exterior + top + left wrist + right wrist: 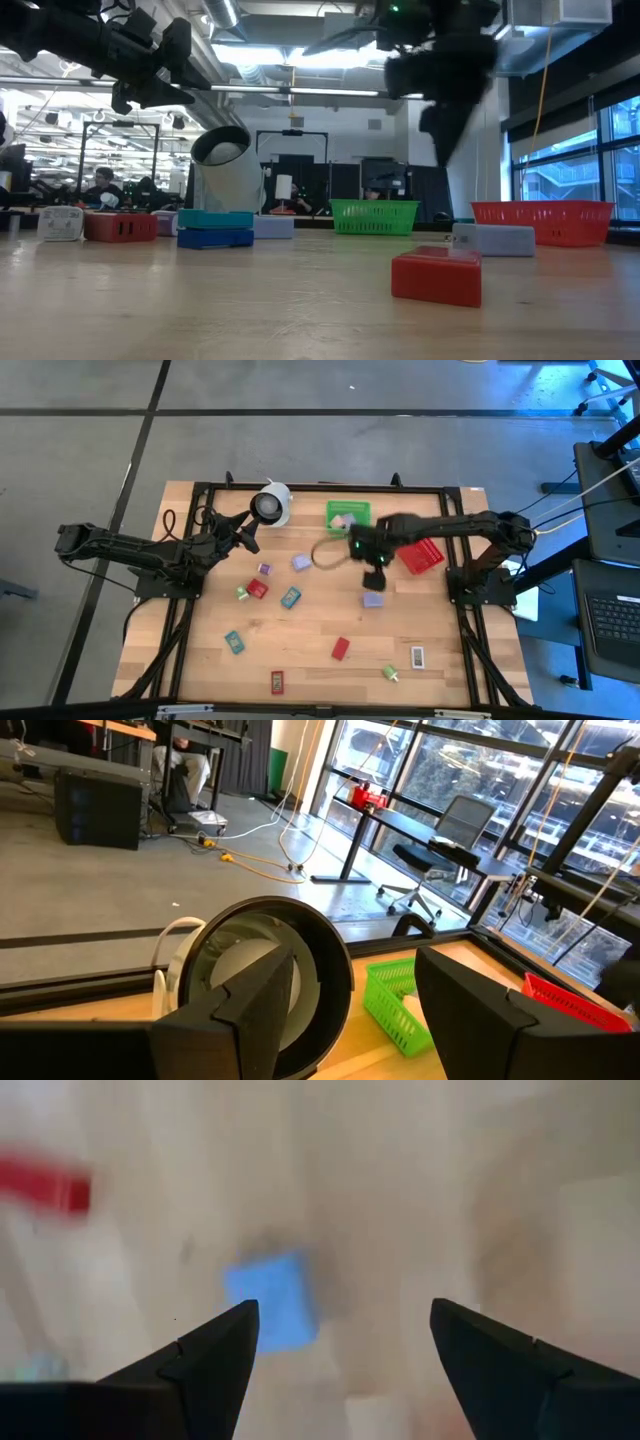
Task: Pick & Place Office items
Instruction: Put the bottom light blue charger adapter into the green bin
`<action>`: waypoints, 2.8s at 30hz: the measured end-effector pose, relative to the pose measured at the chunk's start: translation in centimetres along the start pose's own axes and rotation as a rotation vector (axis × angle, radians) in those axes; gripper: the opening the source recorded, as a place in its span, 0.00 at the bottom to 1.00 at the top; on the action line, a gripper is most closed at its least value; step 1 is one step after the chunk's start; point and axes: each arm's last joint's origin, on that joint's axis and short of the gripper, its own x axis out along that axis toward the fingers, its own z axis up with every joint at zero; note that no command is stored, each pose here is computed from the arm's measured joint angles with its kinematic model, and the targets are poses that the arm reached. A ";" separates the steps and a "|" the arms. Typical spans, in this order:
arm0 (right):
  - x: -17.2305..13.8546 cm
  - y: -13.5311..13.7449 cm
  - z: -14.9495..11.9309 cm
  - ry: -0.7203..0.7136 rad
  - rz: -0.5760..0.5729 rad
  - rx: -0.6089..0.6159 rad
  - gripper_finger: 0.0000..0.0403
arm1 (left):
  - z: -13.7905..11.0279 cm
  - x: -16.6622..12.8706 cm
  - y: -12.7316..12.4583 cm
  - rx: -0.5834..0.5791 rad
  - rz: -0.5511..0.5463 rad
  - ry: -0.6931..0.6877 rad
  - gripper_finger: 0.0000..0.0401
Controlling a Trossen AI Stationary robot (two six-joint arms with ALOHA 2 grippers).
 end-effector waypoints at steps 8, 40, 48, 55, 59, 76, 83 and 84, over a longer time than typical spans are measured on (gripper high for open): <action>3.5 3.6 -2.3 0.066 -0.020 -0.358 0.73 | 0.0 0.0 0.0 0.000 0.001 0.000 0.52; 10.3 4.4 -5.3 -0.121 -0.103 -0.104 0.72 | 0.0 0.0 0.0 0.000 0.000 0.000 0.52; 10.3 4.4 -5.3 -0.132 -0.102 0.019 0.52 | 0.0 0.0 0.0 0.000 0.000 0.000 0.52; 9.4 4.1 -4.4 -0.125 -0.084 0.177 0.52 | 0.0 0.0 0.0 0.000 0.001 0.000 0.52; 7.0 4.0 -1.9 -0.195 -0.112 0.189 0.52 | 0.0 0.0 0.0 0.000 0.000 0.000 0.52; -11.4 0.9 8.6 -0.972 -0.561 0.313 0.53 | 0.0 0.0 0.0 0.000 0.001 0.000 0.52; -14.7 2.0 10.1 -1.169 -0.443 0.051 0.53 | 0.0 0.0 0.0 0.000 0.000 0.000 0.52; -14.8 2.1 10.2 -1.168 -0.435 0.006 0.54 | 0.0 0.0 0.0 0.000 0.000 0.000 0.52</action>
